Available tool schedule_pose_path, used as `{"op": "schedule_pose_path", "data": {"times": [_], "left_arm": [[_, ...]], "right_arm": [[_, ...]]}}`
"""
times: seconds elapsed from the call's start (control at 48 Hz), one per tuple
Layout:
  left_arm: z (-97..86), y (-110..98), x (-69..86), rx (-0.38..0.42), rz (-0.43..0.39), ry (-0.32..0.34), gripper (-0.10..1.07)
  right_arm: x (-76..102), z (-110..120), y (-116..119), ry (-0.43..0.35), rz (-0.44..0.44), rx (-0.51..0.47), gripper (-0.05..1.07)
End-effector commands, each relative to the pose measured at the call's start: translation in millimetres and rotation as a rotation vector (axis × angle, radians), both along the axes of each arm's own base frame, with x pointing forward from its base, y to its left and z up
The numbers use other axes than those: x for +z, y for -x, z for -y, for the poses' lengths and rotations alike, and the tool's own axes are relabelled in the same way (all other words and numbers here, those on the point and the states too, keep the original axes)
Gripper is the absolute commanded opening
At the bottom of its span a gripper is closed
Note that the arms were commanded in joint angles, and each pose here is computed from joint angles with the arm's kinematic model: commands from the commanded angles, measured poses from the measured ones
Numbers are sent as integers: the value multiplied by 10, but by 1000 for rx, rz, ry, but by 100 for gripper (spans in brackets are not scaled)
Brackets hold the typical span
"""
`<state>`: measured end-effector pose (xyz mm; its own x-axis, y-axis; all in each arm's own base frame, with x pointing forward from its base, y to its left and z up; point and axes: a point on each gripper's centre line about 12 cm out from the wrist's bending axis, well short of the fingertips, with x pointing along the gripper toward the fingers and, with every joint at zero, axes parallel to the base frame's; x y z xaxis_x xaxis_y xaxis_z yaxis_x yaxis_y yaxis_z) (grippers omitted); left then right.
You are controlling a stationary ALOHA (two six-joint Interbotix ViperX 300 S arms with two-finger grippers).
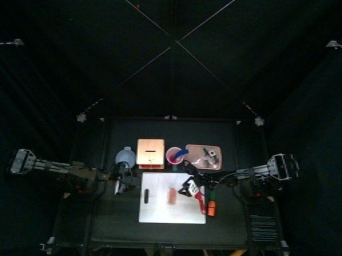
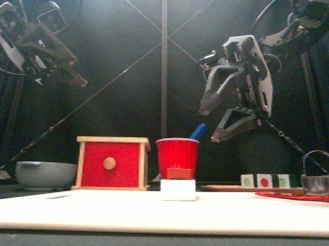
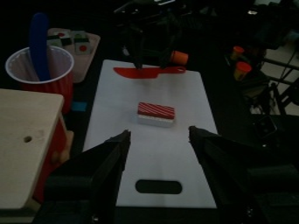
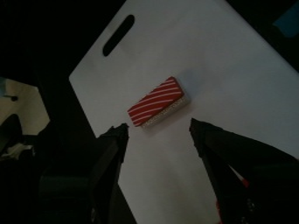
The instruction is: Put salmon sushi onto plate
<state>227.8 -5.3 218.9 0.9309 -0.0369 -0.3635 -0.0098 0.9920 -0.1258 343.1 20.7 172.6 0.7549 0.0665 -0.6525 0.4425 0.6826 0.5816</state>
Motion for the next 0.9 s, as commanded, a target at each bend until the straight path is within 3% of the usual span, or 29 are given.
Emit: {"op": "schedule_pose_path", "data": {"times": [0.0, 0.146, 0.312, 0.396, 0.562, 0.667, 0.75, 0.875], "left_arm": [[-35, -18, 50, 12, 9, -14, 91], [-76, -9, 72, 24, 15, -32, 91], [-144, 5, 50, 51, 12, -36, 91], [-168, 10, 42, 64, 4, -36, 91], [-172, 32, -8, 67, -11, -33, 91], [-184, 54, -55, 73, -23, -34, 91], [-203, 51, -46, 80, -19, -36, 91], [-218, 42, -22, 85, -9, -36, 91]], "right_arm": [[125, 1, -47, -23, 36, -17, 91], [138, -42, -105, -115, 17, -64, 91], [59, -86, -273, -286, -74, -133, 91], [6, -28, -376, -334, -111, -161, 91], [-63, 146, -569, -398, -156, -206, 91], [47, 184, -635, -414, -153, -189, 90], [165, 224, -606, -409, -167, -153, 90], [209, 284, -418, -441, -278, -134, 89]]}}
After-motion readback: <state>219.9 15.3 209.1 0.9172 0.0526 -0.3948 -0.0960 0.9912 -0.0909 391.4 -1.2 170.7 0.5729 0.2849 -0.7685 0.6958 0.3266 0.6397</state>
